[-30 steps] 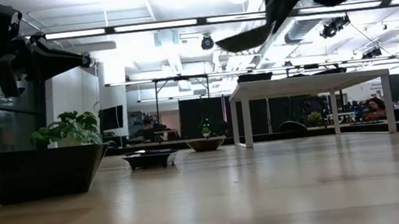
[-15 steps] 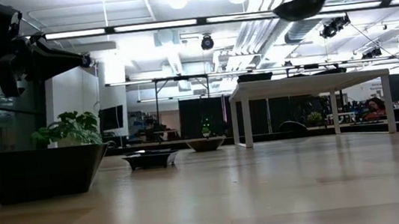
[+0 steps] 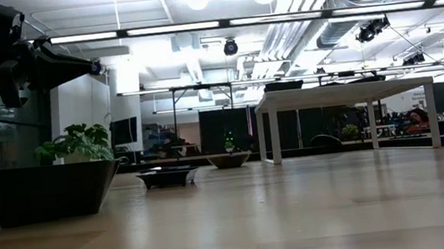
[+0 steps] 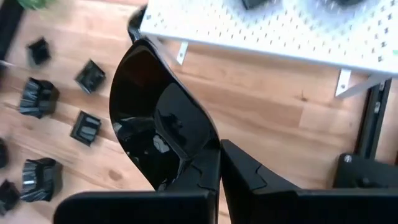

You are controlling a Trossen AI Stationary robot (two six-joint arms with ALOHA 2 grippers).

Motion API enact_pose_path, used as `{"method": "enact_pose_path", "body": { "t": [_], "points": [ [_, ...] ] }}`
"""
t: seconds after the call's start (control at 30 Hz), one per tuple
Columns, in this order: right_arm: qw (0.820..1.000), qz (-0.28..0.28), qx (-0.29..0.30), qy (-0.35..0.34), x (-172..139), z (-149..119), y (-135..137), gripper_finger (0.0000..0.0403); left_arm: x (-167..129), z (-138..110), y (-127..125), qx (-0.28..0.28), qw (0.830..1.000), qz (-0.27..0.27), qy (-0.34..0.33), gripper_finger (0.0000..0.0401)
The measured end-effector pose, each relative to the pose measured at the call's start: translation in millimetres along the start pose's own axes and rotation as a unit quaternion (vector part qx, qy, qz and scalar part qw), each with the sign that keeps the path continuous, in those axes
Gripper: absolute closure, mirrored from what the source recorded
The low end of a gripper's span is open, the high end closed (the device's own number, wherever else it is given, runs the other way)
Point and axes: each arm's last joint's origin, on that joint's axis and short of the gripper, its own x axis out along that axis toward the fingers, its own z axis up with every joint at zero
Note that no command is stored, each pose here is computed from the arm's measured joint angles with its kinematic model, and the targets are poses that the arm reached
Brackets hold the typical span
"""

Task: Pick & Place Mini shaped plates
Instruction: Stack the leaf-shaped plate on top of the leaf-shaped plate on the shelf

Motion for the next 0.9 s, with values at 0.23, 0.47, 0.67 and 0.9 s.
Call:
{"method": "enact_pose_path", "body": {
  "t": [0.23,0.47,0.67,0.9],
  "points": [
    [0.999,0.036,-0.002,-0.039,-15.2,14.7,-24.7,0.04,0.0,0.0,0.0,0.0,1.0,0.0,0.0,0.0355],
    [0.997,0.018,0.021,-0.066,-17.1,33.2,-42.7,0.0401,0.0,0.0,0.0,0.0,1.0,0.0,0.0,0.0355],
    [0.996,-0.027,0.048,-0.076,-11.3,49.0,-51.4,0.04,0.0,0.0,0.0,0.0,1.0,0.0,0.0,0.0355],
    [0.99,-0.087,0.076,-0.077,-3.9,68.6,-64.8,0.0399,0.0,0.0,0.0,0.0,1.0,0.0,0.0,0.0355]
  ]
}}
